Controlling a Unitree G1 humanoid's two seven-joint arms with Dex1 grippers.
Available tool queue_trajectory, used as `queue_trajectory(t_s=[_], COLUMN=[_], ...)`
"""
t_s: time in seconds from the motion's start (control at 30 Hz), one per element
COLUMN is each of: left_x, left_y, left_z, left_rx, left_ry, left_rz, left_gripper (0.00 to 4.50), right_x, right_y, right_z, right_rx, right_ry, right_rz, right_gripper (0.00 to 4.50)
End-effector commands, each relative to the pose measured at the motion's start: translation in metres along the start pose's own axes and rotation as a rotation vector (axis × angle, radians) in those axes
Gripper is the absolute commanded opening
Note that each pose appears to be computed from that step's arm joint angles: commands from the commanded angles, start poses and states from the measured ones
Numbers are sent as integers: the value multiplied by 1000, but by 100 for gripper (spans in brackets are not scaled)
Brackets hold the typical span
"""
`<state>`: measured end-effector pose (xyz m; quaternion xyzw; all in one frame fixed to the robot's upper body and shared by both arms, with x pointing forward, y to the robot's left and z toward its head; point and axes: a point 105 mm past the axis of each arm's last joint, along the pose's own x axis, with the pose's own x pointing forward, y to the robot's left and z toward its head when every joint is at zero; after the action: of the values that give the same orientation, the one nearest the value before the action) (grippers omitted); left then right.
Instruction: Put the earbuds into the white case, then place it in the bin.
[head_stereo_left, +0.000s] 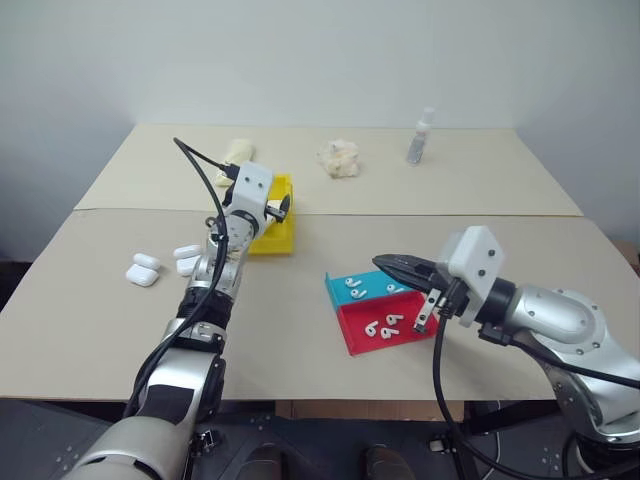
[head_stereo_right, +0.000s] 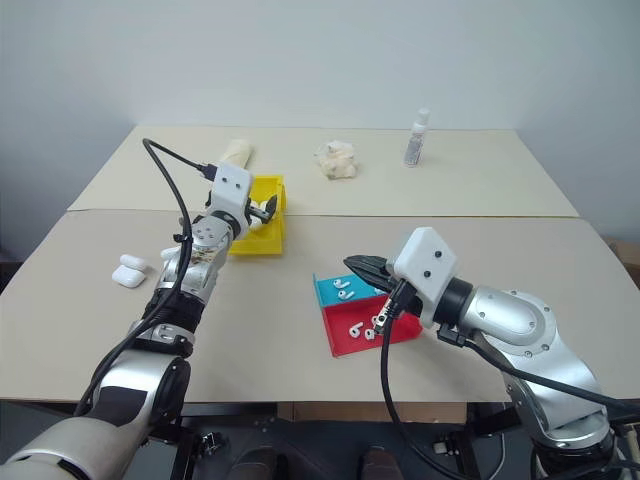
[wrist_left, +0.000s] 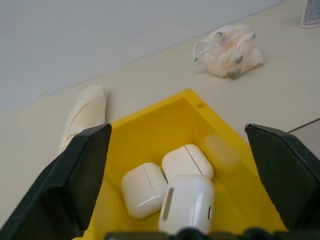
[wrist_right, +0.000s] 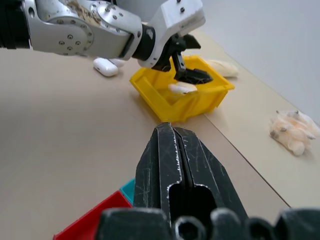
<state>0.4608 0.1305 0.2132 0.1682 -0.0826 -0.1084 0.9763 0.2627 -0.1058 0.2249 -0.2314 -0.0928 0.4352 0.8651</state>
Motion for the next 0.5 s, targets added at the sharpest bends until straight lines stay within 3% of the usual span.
queue_trajectory(t_s=[0.03,0.27,0.5], left_x=[-13,-76,-149], left_y=[-1,-5,-10], left_z=[33,42,32], left_rx=[-106,-58,-30], left_ry=[-171,-275,-184], left_rz=[-154,-526,-861], left_gripper=[445,445,445], right_x=[-12,-57,-99], right_y=[-3,-15,-35], right_z=[1,-25,-32], right_rx=[-54,-120,-177], right_ry=[21,199,328], right_rz=[-7,37,56], right_gripper=[0,0,0])
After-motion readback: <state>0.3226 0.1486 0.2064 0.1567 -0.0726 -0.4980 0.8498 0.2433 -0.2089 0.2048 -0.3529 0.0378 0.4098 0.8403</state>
